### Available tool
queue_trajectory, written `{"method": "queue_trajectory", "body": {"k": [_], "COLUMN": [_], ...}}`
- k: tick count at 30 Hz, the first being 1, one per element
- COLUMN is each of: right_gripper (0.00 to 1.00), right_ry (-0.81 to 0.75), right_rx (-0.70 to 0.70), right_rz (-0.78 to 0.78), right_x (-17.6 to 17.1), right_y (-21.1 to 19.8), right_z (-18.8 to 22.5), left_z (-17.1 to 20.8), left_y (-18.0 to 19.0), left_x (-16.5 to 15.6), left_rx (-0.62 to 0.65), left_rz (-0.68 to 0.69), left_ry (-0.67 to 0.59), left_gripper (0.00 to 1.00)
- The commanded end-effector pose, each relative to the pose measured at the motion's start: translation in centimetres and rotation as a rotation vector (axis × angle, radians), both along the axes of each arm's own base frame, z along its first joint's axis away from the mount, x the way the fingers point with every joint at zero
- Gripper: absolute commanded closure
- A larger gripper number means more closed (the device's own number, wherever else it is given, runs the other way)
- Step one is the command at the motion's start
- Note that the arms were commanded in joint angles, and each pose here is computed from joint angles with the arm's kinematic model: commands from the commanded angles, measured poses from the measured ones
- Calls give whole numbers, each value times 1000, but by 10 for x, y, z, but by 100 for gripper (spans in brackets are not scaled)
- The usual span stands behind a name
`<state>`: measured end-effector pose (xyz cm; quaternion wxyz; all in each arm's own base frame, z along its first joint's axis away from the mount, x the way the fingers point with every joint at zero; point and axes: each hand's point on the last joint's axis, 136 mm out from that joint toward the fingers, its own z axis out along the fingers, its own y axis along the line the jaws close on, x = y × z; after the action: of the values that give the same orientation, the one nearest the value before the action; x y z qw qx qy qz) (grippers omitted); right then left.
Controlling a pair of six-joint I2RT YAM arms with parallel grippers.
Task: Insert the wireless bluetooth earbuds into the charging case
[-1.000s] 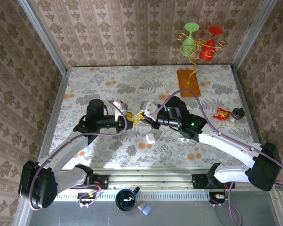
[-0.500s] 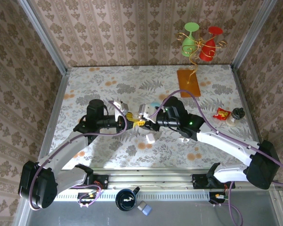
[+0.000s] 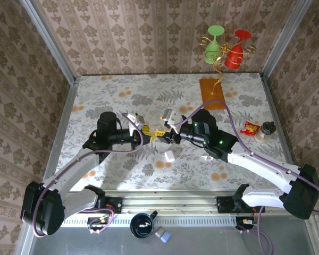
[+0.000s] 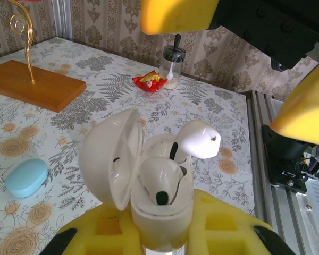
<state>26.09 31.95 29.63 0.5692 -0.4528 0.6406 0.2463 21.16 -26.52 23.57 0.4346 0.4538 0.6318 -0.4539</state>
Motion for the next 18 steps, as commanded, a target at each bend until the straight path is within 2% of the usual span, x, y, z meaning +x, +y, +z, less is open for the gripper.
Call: {"method": "queue_trajectory", "body": {"k": [1,18], "right_gripper": [39,39], "right_ry": [45,91], "right_rx": [12,-17], "right_rz": [-76,-154], "right_x": [13,22], "right_y": [-3,-26], "right_z": [-6,-23], "left_z": [15,19], "left_y": [-1,0], "left_x": [3,4], "left_rx": [-25,-32], "left_rz": [-1,22], "left_ry": [-60,-64], "left_gripper": [95,94]}}
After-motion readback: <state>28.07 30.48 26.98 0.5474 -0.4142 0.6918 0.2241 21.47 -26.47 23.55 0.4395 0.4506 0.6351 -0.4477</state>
